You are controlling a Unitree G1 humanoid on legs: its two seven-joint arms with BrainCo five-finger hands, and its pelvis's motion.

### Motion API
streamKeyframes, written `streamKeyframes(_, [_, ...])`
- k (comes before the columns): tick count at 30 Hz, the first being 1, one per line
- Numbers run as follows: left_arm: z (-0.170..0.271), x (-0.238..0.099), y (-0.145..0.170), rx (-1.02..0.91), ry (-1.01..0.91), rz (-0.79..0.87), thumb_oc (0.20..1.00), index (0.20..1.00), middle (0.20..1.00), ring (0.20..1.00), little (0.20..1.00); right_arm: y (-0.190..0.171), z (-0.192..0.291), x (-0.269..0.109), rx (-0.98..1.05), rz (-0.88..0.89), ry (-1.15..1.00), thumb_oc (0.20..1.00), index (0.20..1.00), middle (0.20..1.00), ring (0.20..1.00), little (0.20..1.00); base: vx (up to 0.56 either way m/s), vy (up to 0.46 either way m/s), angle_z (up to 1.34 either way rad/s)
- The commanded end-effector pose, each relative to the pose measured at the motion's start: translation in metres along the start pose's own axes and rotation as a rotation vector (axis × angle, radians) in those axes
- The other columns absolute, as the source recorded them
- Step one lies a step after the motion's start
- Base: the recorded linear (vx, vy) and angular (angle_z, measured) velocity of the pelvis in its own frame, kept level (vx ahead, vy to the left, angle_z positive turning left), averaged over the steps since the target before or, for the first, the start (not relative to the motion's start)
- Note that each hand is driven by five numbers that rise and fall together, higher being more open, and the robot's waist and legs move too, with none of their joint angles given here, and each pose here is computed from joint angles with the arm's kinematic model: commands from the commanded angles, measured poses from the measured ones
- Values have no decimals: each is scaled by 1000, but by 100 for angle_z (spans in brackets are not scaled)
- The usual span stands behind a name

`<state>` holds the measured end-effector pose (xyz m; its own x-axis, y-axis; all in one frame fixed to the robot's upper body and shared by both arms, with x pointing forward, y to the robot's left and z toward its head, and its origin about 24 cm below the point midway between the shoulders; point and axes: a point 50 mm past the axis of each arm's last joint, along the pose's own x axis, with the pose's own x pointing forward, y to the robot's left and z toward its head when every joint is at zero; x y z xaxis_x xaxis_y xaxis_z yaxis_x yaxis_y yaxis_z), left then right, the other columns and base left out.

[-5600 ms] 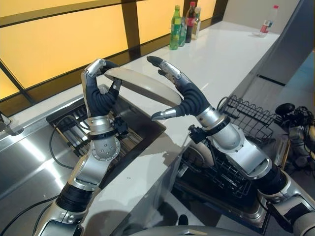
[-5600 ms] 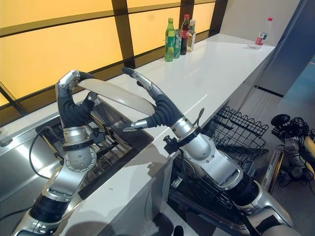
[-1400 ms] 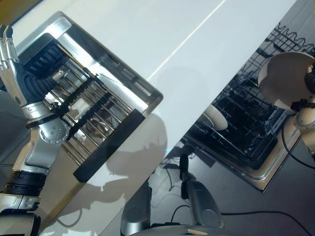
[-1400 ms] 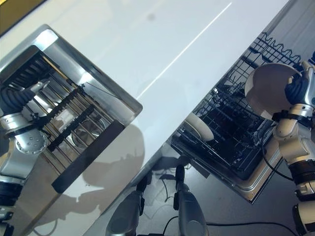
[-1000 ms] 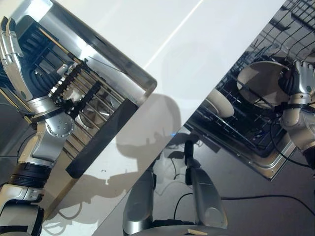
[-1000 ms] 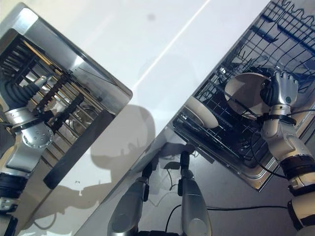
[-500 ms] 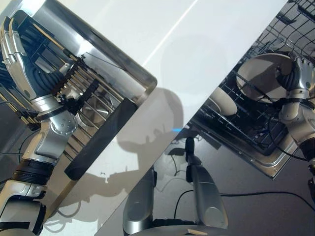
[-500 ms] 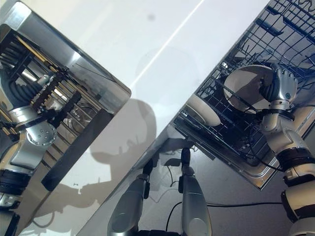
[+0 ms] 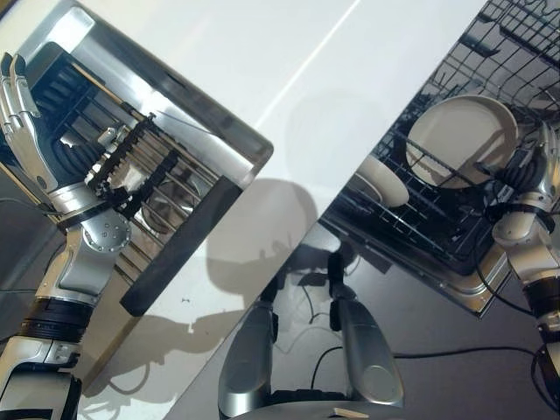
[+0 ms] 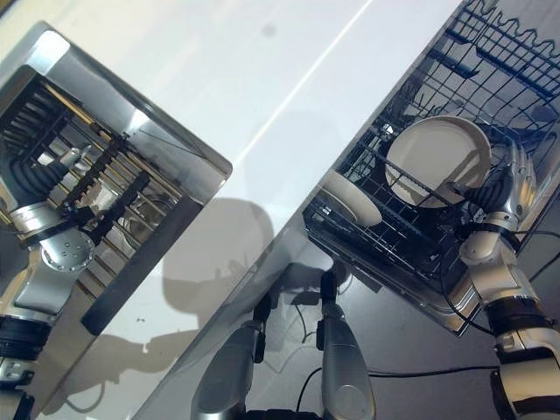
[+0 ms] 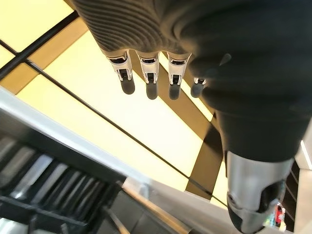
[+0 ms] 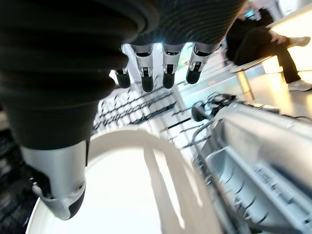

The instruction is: Pick up plates and place into dishwasher.

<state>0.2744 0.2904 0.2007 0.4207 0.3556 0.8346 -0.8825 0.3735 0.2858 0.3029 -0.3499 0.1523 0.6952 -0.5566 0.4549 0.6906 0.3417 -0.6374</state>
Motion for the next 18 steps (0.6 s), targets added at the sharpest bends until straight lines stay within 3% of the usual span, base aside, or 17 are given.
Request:
streamKeyframes(1, [3,-5,13,-17,-40,27,1000,1000,1000,1000,1000,-21,6,2,36,-104,-45,1000,1000,1000,1000,1000,64,18,0])
streamKeyframes(11, [-16,-38,24,13,22,-45,1000,1000,1000,1000,1000,-20,-23,-44,266,-148,125,1000,1000,1000,1000,1000,67,36,-8])
streamKeyframes(18, [-24,-67,22,22,83,-127,1000,1000,1000,1000,1000,4,-42,-73,383,-11,259,1000,1000,1000,1000,1000,125,73,-10])
